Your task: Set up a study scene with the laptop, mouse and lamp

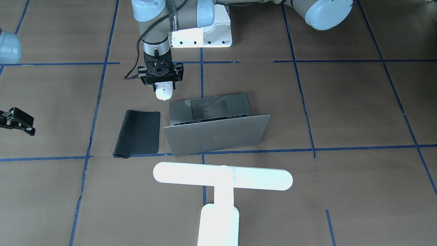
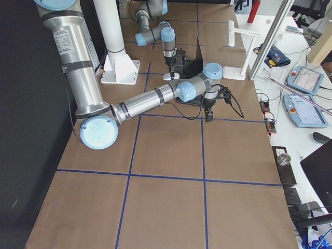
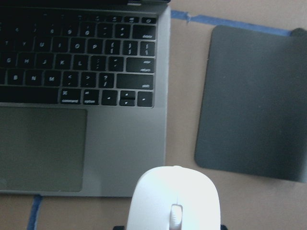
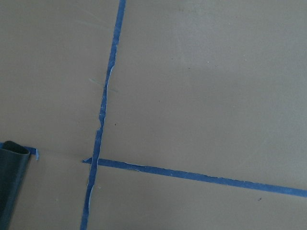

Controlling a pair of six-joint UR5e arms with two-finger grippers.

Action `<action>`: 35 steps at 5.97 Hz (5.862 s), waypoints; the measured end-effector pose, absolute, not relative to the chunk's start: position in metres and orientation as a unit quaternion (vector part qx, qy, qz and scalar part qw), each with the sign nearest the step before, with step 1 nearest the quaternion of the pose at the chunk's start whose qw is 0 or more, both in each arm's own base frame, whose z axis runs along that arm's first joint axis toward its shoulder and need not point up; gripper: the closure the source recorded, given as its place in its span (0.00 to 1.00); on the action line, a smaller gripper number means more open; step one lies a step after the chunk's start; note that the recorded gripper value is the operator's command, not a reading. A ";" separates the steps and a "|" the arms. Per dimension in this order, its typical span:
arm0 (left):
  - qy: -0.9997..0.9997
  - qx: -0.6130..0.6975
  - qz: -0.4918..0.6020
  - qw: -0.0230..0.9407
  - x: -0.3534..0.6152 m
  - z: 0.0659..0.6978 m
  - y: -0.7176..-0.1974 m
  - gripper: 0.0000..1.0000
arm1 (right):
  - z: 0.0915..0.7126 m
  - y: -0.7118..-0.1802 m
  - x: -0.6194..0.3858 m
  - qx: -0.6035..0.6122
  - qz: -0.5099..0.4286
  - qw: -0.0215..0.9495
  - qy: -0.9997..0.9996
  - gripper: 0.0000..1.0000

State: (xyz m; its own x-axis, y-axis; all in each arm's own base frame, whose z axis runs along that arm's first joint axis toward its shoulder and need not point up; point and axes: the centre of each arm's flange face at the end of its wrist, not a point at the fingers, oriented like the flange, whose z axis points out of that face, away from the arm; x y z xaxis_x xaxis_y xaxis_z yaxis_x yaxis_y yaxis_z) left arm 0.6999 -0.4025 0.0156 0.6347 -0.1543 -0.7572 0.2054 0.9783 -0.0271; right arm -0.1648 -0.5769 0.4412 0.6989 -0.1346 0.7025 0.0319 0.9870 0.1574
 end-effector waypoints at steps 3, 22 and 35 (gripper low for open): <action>0.441 0.043 -0.105 0.890 0.737 0.001 -0.438 0.91 | 0.439 -0.576 -0.165 0.066 -0.046 0.918 -0.389 0.00; 0.458 0.007 -0.002 0.889 0.448 0.164 -0.424 0.00 | 0.481 -0.561 -0.114 0.068 -0.071 0.929 -0.358 0.00; 0.381 -0.059 0.043 0.922 -0.050 0.648 -0.469 0.00 | 0.672 -0.471 0.093 0.041 -0.027 0.916 -0.398 0.00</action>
State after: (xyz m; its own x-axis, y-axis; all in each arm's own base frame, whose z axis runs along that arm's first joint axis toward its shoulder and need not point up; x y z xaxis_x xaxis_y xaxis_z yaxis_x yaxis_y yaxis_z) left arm -0.0503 -0.4687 0.6482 0.7061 0.0343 -0.7073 -0.1235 0.9895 -0.0753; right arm 0.0930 -0.4712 0.6723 0.6818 -0.0819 0.7269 0.0167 0.9952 0.0964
